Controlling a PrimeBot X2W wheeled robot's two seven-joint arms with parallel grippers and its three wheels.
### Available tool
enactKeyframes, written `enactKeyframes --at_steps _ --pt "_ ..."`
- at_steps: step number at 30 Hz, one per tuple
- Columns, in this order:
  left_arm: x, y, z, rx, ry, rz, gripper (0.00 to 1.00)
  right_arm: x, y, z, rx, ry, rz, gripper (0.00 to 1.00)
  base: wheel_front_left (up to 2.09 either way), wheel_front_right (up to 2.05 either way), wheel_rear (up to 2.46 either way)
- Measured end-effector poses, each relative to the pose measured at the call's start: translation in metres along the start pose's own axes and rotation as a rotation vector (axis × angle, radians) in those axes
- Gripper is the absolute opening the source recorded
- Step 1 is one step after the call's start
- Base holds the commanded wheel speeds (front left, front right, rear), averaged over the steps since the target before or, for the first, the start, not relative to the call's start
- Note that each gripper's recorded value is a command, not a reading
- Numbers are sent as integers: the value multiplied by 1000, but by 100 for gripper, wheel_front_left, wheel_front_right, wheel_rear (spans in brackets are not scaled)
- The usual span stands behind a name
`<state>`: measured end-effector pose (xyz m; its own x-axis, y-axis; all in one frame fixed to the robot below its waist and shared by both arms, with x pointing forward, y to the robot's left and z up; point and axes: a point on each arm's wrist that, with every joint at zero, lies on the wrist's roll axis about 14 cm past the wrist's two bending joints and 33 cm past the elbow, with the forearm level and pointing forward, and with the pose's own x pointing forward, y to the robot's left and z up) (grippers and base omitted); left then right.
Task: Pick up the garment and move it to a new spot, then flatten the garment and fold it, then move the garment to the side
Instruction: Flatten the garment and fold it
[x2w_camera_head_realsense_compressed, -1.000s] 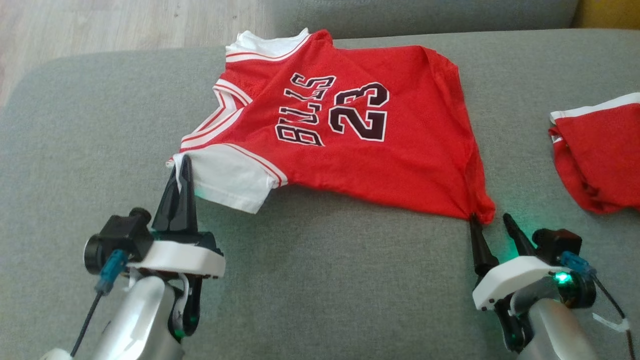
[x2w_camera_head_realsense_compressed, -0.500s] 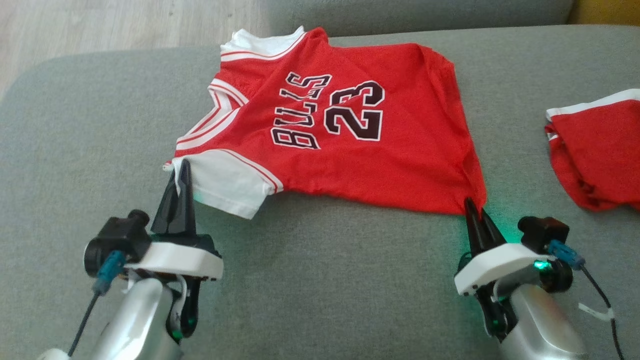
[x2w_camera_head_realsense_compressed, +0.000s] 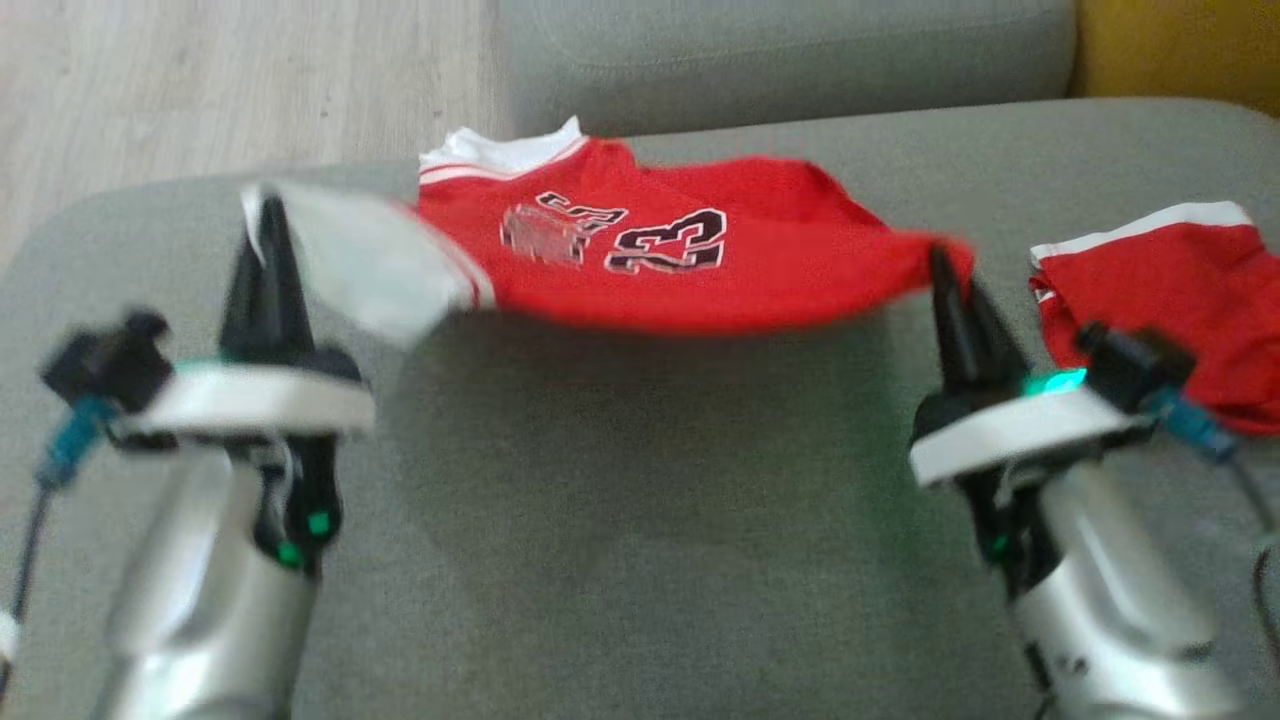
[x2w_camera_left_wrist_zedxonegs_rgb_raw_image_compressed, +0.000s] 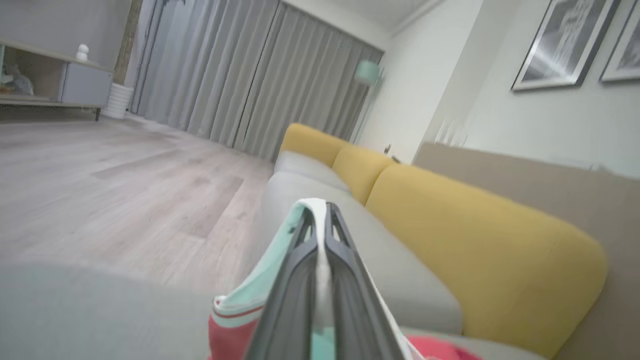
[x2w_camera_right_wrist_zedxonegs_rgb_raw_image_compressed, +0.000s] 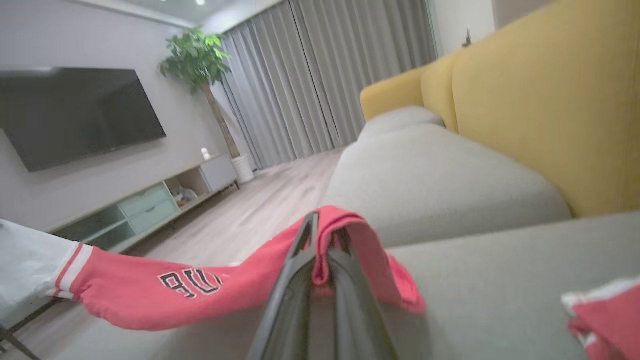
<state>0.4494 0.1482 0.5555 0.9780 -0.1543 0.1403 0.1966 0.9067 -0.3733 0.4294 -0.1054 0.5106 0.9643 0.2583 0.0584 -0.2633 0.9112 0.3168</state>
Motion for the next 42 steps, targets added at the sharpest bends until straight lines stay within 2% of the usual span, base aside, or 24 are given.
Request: enactKeyframes --at_steps 6,8,11,14,21,27,28,30,34,42 --pt "32 -48 101 -106 -233 -125 0 18 22 98 -42 -199 112 0 0 0 0" --pt "35 -62 136 -163 -315 -159 0 17 28 132 -44 -271 140 0 0 0 0" --pt "31 -81 191 -189 -450 -204 0 9 36 189 -66 -389 176 0 0 0 0" --pt "22 -94 219 -207 -524 -244 0 2 40 211 -102 -423 191 0 0 0 0" --pt "8 -110 241 -200 -545 -280 0 -12 38 224 -156 -417 176 0 0 0 0" --pt "36 -88 208 -139 -383 -226 0 1 11 205 -206 -322 96 0 0 0 0" --pt "45 -80 198 -125 -343 -207 0 8 8 201 -204 -303 93 0 0 0 0" --pt "66 -64 181 -6 -282 -175 0 27 3 195 -219 -268 88 0 0 0 0" --pt "115 -41 171 92 -250 -136 0 77 -7 195 -333 -230 90 0 0 0 0" --pt "199 -24 190 170 -352 -116 0 178 -38 206 -394 -286 43 0 0 0 0"
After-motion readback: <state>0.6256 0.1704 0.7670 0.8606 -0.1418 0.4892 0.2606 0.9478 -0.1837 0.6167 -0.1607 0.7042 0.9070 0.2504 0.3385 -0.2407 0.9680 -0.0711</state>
